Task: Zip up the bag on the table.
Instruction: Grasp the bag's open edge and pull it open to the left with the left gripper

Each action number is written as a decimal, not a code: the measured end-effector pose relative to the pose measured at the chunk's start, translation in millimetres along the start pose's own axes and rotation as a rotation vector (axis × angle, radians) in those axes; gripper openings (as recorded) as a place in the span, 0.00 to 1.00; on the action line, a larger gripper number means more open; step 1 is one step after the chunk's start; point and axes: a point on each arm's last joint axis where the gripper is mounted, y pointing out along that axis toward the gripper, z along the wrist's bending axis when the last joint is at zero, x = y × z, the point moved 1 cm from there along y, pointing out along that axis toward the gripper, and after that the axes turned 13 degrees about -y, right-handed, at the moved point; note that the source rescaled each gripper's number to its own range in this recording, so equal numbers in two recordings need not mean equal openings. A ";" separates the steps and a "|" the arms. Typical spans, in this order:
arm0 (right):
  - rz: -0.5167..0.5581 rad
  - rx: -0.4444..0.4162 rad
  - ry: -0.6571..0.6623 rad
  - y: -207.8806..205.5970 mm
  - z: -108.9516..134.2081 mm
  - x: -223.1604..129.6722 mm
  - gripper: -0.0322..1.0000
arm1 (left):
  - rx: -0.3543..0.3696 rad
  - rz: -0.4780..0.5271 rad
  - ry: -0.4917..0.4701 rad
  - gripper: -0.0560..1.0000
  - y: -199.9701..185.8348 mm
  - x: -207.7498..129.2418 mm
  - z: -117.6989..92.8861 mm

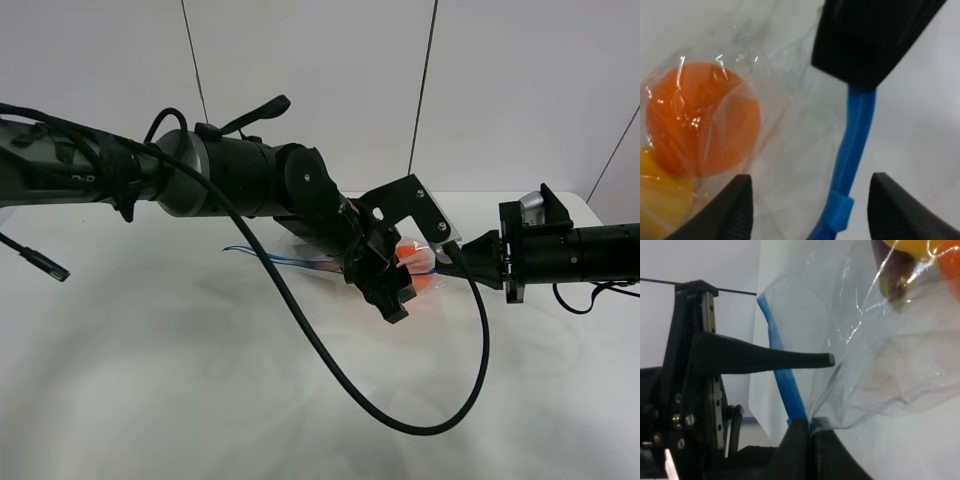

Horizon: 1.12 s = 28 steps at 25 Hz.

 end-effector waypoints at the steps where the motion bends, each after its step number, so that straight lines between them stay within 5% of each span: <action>1: 0.000 0.000 0.000 0.0 0.0 0.0 0.03 | 0.002 0.000 -0.006 0.82 0.0 0.0 0.2; 28: -0.003 0.000 0.001 0.0 0.0 0.3 0.03 | 0.008 -0.016 -0.067 0.78 -5.0 11.7 2.6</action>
